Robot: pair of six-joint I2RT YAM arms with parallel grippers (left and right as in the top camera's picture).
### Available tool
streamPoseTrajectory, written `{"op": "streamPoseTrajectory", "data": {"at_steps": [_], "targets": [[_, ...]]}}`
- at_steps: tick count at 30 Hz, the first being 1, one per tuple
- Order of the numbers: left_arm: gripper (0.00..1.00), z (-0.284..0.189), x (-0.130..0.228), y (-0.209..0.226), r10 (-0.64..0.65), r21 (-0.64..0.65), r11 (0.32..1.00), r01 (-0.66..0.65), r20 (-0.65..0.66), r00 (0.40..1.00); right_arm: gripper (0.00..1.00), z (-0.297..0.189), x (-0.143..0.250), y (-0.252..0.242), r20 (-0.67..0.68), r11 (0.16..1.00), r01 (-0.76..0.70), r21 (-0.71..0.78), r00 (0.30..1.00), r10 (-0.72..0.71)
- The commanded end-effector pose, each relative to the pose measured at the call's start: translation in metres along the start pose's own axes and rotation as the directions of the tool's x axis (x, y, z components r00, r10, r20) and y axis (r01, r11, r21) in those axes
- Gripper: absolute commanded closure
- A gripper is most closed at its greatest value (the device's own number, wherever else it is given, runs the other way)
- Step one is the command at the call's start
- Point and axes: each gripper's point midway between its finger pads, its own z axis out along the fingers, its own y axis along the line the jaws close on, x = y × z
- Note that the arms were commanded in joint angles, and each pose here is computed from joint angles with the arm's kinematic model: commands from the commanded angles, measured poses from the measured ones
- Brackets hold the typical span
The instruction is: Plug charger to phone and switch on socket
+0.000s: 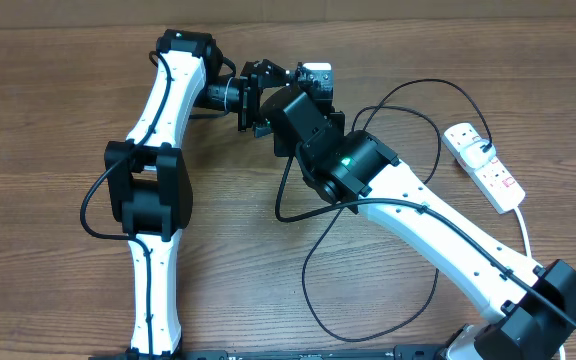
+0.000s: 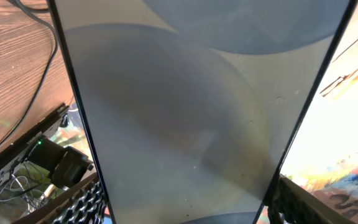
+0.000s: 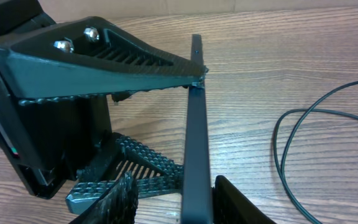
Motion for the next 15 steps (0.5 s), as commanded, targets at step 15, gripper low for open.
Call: {"op": "streamPoseTrajectory", "data": {"at_steps": [15], "targets": [[0.27, -0.0011, 0.0023, -0.0134, 0.044, 0.054, 0.998, -0.044, -0.01, 0.999, 0.74, -0.0023, -0.009, -0.0022, 0.032, 1.0, -0.005, 0.02, 0.999, 0.004]]}}
